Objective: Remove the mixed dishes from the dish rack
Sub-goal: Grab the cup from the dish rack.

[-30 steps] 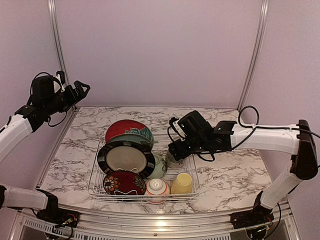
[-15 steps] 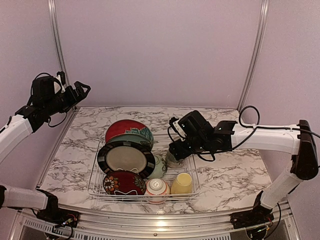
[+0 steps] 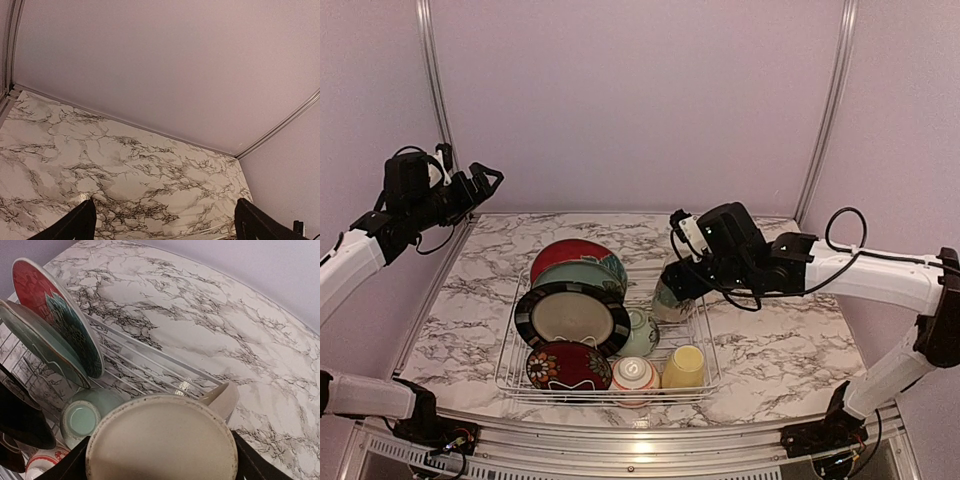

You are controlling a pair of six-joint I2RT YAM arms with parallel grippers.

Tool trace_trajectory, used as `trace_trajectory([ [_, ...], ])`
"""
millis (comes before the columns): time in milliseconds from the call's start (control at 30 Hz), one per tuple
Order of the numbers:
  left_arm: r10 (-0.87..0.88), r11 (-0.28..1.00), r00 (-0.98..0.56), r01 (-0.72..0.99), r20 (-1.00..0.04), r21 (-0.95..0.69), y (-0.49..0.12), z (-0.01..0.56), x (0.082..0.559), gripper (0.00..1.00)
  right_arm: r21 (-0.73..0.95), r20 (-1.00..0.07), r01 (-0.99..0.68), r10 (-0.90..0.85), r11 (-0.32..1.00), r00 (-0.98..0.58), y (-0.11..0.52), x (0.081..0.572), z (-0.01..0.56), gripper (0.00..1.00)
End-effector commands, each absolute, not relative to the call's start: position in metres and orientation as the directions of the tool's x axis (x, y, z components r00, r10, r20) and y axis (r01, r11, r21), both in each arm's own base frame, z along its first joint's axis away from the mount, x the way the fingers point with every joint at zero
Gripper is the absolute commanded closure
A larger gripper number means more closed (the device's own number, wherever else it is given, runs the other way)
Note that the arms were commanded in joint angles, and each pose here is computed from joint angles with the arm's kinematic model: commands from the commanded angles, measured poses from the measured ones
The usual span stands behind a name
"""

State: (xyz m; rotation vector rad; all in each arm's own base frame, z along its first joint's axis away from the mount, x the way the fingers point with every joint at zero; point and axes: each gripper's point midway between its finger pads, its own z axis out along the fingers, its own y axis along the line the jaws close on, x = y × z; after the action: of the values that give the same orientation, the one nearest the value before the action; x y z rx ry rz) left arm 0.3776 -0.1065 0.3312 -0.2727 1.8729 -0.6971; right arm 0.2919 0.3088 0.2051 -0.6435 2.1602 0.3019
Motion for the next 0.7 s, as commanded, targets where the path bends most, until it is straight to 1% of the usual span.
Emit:
trace_trajectory([
  [0,-0.486,0.784,-0.428,0.171,-0.762,-0.596,-0.116,0.330,0.378,0.01,0.102,-0.914,-0.543,-0.137,0.833,-0.381,0.312,0.315,0.281,1.00],
  [300,-0.449,0.762,-0.450,0.259,-0.772,-0.594,-0.145,0.340,0.376,0.01,0.228,-0.935,-0.568,0.016,0.791,-0.353,0.310,0.320,0.320,1.00],
  [433,-0.425,0.742,-0.470,0.309,-0.774,-0.595,-0.166,0.344,0.372,0.01,0.307,-0.917,-0.549,0.088,0.777,-0.388,0.302,0.329,0.323,1.00],
  [500,-0.406,0.727,-0.479,0.347,-0.778,-0.593,-0.180,0.347,0.369,0.01,0.367,-0.906,-0.552,0.152,0.748,-0.396,0.298,0.332,0.330,1.00],
  [667,-0.340,0.676,-0.521,0.443,-0.783,-0.589,-0.226,0.348,0.356,0.01,0.520,-0.849,-0.588,0.295,0.620,-0.439,0.293,0.335,0.343,1.00],
])
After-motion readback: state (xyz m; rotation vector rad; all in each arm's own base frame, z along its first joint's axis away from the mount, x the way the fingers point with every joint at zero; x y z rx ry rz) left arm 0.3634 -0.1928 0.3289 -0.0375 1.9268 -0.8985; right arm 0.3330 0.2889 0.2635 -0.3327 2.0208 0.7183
